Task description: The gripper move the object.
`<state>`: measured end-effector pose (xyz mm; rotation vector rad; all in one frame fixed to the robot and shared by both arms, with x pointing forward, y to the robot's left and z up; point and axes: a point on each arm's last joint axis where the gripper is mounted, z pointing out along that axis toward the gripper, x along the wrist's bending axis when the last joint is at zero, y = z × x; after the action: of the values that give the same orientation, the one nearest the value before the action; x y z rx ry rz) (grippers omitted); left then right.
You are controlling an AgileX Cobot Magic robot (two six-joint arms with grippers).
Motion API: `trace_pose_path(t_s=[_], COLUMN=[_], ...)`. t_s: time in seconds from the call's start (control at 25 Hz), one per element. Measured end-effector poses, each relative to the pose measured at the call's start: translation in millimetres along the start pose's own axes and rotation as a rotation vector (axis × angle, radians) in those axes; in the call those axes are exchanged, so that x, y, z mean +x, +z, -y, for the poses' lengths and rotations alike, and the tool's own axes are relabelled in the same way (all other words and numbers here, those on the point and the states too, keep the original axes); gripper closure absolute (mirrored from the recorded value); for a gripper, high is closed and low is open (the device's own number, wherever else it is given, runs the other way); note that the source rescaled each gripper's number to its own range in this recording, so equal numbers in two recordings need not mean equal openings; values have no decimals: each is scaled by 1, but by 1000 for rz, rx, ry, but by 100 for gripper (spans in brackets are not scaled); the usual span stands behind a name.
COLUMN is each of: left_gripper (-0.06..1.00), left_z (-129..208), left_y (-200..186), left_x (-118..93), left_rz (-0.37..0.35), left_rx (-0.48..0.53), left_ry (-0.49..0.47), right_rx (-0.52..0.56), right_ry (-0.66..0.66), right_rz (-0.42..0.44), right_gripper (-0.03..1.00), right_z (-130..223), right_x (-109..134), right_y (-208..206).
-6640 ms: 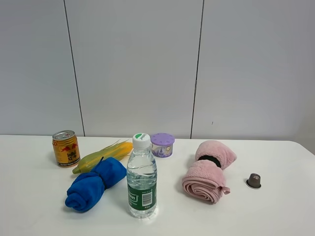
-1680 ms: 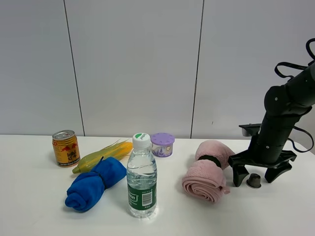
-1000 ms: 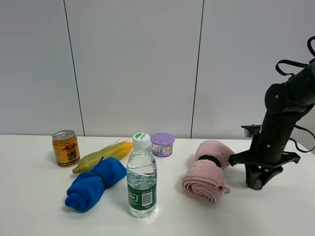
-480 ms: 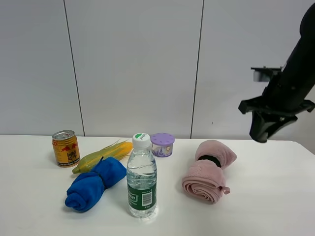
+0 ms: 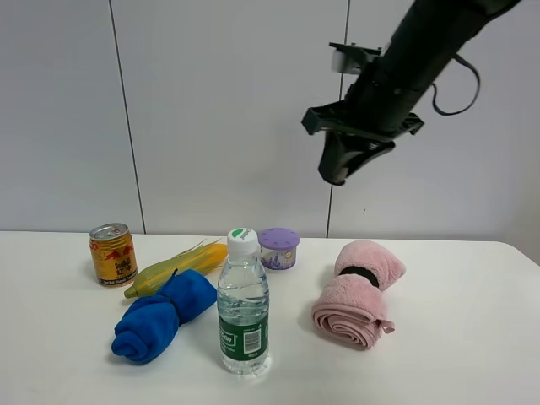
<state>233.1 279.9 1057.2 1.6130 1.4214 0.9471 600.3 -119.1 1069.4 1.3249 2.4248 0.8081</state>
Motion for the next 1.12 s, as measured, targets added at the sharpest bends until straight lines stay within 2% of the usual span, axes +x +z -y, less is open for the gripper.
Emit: trace_pose_path(t_s=[0.24, 0.52, 0.68, 0.96, 1.12], left_gripper=[-6, -6, -6, -6, -6], left_z=[0, 0, 0, 0, 0], left_y=[0, 0, 0, 0, 0], left_x=[0, 0, 0, 0, 0], left_rz=[0, 0, 0, 0, 0], left_rx=[0, 0, 0, 0, 0], left_ry=[0, 0, 0, 0, 0], right_rx=[44, 221, 271, 250, 269], right_ry=[9, -53, -125, -240, -274], right_rz=[-5, -27, -46, -62, -89], right_gripper=[96, 96, 96, 96, 96], right_z=[-29, -9, 1, 0, 9], right_x=[0, -6, -6, 3, 13], right_y=[57, 131, 148, 154, 173])
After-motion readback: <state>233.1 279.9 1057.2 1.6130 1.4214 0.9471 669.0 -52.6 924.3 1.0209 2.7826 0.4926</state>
